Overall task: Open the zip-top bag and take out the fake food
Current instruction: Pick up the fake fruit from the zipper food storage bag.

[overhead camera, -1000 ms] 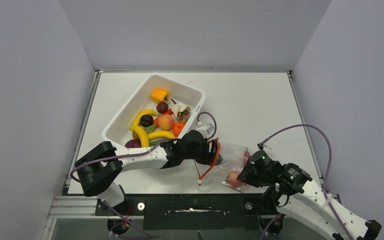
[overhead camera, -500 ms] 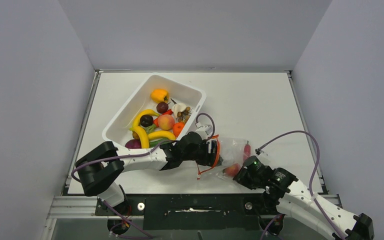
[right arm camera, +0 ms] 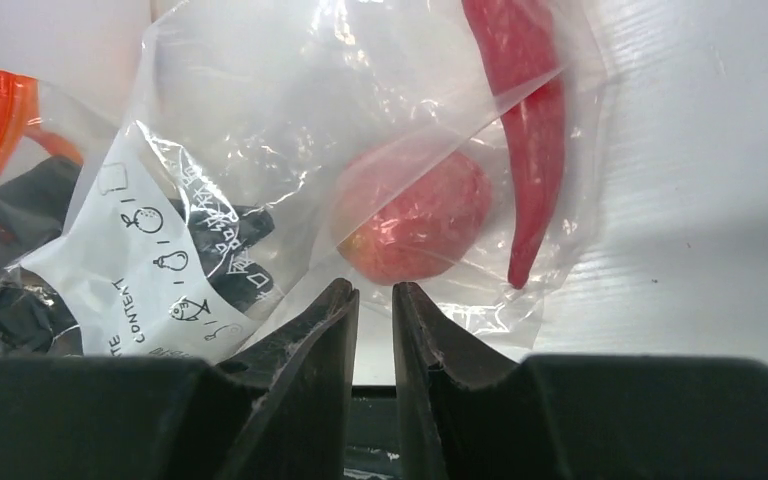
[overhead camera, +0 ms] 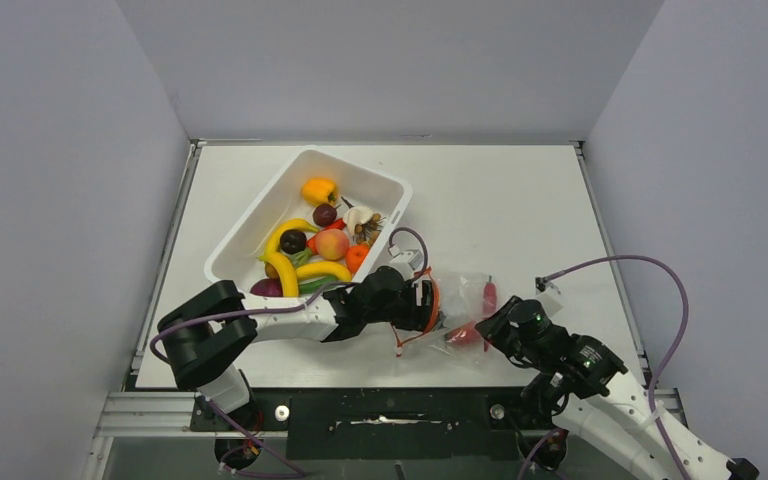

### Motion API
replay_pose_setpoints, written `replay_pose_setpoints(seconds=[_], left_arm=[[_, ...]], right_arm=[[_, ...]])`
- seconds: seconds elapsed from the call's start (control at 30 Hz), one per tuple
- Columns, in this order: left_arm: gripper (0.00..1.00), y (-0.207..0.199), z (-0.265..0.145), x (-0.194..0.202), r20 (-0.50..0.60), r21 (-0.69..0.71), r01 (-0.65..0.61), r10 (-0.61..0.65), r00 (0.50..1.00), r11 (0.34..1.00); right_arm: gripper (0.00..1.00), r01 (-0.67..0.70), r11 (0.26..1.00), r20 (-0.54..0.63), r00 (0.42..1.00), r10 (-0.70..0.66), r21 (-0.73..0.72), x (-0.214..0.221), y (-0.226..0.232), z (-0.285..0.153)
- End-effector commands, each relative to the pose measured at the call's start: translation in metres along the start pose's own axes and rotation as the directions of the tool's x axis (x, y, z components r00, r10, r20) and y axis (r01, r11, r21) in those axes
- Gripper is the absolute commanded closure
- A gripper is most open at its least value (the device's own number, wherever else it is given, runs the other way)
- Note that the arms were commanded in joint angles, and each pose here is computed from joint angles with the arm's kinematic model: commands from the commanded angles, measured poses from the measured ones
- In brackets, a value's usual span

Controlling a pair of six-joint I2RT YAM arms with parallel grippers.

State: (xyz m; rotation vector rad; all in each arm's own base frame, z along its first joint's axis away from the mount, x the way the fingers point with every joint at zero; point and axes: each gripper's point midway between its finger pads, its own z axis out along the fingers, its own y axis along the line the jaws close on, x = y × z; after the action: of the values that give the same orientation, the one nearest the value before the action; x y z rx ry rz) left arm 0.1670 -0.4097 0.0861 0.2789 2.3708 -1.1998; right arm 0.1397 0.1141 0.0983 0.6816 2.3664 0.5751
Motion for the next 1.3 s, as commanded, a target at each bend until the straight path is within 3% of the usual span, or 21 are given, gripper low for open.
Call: replay_pose_setpoints(seconds=[0.0,0.13,0.23,0.37,0.47,1.0,1.27], left_arm=[[0.36,-0.015,-0.004,-0.044,0.164,0.004,-0.011,0.01,0.986,1.0],[0.39,0.001,-0.007,-0.067,0.22,-0.055,0.041,-0.028,0.975,0.998],[0.4,0.004,-0.001,-0.074,0.194,-0.034,0.049,-0.042,0.98,0.998],[0.39,-0.002,0.018,-0.062,0.089,0.006,0.008,-0.008,0.996,1.0],[0.38,-0.002,0.033,-0.041,-0.021,0.014,0.007,-0.006,1.0,1.0],[0.31,-0.016,0.024,0.01,-0.213,0.119,-0.032,0.057,0.975,0.992],[0.3,-0.019,0.033,0.007,-0.197,0.097,-0.045,0.064,0.978,0.994]], right_arm=[[0.79,0.022,1.0,0.078,0.997,-0.023,0.011,-0.014,-0.001,0.008],[0.83,-0.015,1.0,0.056,0.998,0.013,0.021,-0.007,-0.009,0.032],[0.83,-0.031,1.0,0.007,1.0,0.031,-0.007,0.0,-0.012,0.05],[0.83,-0.067,0.997,-0.145,0.988,0.059,-0.047,0.023,-0.026,0.074],[0.84,-0.099,0.994,-0.189,0.978,0.089,-0.045,0.024,-0.036,0.081],[0.83,-0.074,0.993,-0.208,0.977,0.053,-0.097,0.017,-0.025,0.076],[0.82,-0.058,0.986,-0.213,0.977,0.024,-0.155,0.015,-0.014,0.075]])
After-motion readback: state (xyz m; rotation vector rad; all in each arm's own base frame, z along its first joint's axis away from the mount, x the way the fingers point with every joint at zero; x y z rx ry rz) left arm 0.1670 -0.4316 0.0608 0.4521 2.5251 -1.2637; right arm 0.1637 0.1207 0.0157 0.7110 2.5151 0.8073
